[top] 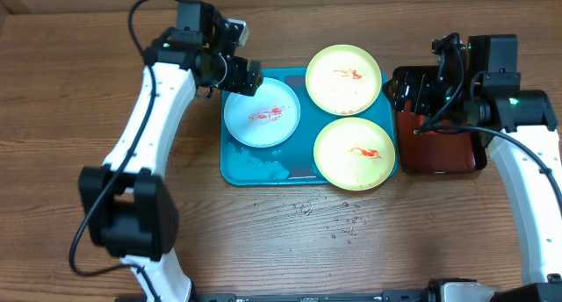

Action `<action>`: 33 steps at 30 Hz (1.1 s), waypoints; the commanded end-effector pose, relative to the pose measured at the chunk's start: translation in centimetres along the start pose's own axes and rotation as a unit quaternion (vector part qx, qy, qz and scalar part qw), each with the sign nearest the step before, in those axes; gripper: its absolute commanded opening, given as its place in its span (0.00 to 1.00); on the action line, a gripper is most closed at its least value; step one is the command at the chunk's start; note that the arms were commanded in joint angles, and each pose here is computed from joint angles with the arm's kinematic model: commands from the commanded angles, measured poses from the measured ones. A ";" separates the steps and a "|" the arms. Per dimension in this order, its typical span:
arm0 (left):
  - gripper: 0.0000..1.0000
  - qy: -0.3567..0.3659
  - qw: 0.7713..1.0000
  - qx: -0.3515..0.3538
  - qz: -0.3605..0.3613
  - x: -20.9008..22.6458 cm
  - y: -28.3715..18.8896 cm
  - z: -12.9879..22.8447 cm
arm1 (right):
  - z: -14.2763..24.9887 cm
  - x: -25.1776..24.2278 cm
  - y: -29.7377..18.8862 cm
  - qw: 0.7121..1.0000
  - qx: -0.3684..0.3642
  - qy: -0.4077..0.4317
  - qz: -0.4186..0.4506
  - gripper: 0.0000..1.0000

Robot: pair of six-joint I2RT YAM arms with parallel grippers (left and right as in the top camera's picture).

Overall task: Clean dirty plates on tray and stack at the side
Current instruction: 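Move the left gripper to the white plate's left rim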

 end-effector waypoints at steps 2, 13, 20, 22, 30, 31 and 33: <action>0.89 0.084 0.996 0.024 -0.011 1.0 3.5 0.4 | -0.5 0.7 -0.2 1.000 -0.005 -0.007 -0.010 0.95; 0.66 0.135 0.989 0.065 0.012 1.6 8.0 2.5 | -0.3 0.7 -0.2 1.000 -0.001 -0.005 -0.008 0.95; 0.66 0.069 0.992 0.103 -0.036 2.9 9.2 3.7 | -0.2 0.6 -0.2 1.000 0.003 -0.003 -0.006 0.95; 0.66 0.065 0.991 0.104 -0.052 3.2 9.2 3.6 | -0.1 0.6 -0.2 1.000 0.005 -0.002 -0.005 0.95; 0.63 0.061 0.992 0.106 -0.038 3.0 9.2 3.9 | 0.1 0.4 -0.2 1.000 0.011 0.001 -0.002 0.95; 0.63 0.060 0.992 0.111 -0.033 2.8 9.2 4.1 | 0.1 0.4 -0.2 1.000 0.011 0.001 -0.001 0.95; 0.60 0.057 0.991 0.120 -0.028 2.7 9.1 4.4 | 0.1 0.4 -0.2 1.000 0.011 0.001 -0.002 0.95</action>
Point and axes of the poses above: each gripper's point midway between its finger pads, its own y axis out along the fingers, its own x axis along the line the jaws close on, z = x × y, the point moved 7 cm from there along -y, back along the fingers, and after that the axes turned 15 degrees about y, right-handed, at the moved point
